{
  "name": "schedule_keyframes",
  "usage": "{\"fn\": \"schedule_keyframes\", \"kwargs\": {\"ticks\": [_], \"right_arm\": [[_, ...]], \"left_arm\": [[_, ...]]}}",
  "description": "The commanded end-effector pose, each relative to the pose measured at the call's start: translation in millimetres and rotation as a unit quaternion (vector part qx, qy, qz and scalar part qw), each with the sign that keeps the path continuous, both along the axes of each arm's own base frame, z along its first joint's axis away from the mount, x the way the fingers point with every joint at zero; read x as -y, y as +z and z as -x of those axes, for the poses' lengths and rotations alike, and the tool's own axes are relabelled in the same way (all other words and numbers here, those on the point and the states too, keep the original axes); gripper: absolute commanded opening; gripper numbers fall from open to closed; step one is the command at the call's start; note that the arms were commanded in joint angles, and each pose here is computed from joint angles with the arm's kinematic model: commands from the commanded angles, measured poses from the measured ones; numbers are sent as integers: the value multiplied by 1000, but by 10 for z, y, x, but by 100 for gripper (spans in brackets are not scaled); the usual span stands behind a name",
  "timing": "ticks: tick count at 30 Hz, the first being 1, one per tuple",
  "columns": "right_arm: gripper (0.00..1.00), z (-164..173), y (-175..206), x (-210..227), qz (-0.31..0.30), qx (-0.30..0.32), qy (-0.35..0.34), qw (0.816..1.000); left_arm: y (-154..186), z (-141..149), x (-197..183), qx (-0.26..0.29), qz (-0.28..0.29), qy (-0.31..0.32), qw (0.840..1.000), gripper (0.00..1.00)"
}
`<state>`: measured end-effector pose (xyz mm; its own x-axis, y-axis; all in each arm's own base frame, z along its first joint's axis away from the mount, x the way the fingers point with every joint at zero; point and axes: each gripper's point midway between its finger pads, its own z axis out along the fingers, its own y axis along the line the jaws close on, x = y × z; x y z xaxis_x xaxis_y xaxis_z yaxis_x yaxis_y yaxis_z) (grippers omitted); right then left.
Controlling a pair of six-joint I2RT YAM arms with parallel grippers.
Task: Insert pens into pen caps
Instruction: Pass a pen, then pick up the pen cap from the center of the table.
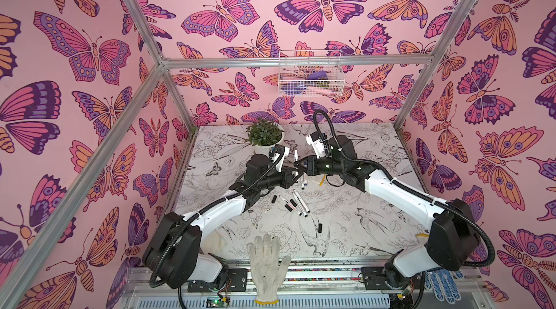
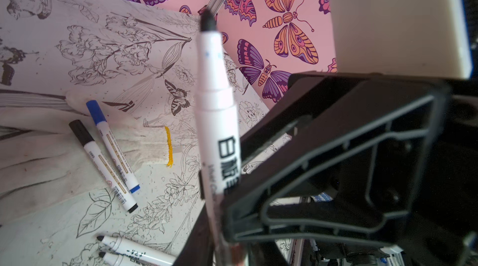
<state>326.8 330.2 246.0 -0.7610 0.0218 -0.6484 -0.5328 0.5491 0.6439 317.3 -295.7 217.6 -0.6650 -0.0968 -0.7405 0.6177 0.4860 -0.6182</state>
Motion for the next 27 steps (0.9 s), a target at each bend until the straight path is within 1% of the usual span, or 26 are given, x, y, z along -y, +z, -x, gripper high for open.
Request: {"fn": "schedule_keyframes", "kwargs": {"ticks": [1,2,4,7,8,10,11,12,13,15,17,18,19,20,21,22,23,24,27], "right_arm": [[0,77,74,-35,-11,7,16,1000],[0,81,72,-29,-10,8,15,1000],[0,76,66,-15,-5,9,13,1000],[0,78,46,-2,3,11,14,1000],[5,80,49,0,6,14,15,1000],[31,88,50,3,15,16,20,1000],[38,81,70,8,17,19,19,999],[44,60,93,17,18,24,14,999],[47,39,118,28,20,30,8,999],[50,24,135,21,18,35,8,999],[51,47,42,-34,25,25,20,999],[51,87,-49,-74,36,18,33,999],[50,187,-178,-149,53,8,61,997],[50,288,-428,-232,88,-6,95,992],[49,393,-575,-290,115,-16,120,986],[48,518,-750,-349,142,-27,151,978],[48,641,-870,-420,152,-46,181,970],[48,726,-974,-467,160,-61,202,964],[48,830,-1241,-571,204,-83,234,947]], "left_arm": [[14,-76,-7,11,-3,9,1000,8],[3,-76,-21,10,-4,13,1000,3],[-40,-73,-76,6,-9,27,1000,0],[-144,-64,-225,-3,-22,62,998,0],[-190,-57,-296,-8,-25,77,997,0],[-293,-33,-457,-22,-29,108,994,0],[-364,-25,-540,-30,-34,125,991,0],[-366,-11,-655,-34,-36,150,987,0],[-428,3,-777,-42,-44,177,982,0],[-607,43,-1063,-63,-65,241,966,0],[-746,112,-1387,-75,-82,309,945,0],[-779,156,-1516,-78,-89,334,935,0],[-794,197,-1660,-79,-96,364,923,0],[-823,251,-1801,-83,-105,393,910,0],[-825,287,-1899,-84,-108,411,901,0],[-810,325,-1984,-81,-108,427,894,0],[-795,358,-2047,-77,-109,436,890,0],[-772,377,-2079,-73,-109,439,889,0],[-690,420,-2164,-63,-116,450,883,0]]}}
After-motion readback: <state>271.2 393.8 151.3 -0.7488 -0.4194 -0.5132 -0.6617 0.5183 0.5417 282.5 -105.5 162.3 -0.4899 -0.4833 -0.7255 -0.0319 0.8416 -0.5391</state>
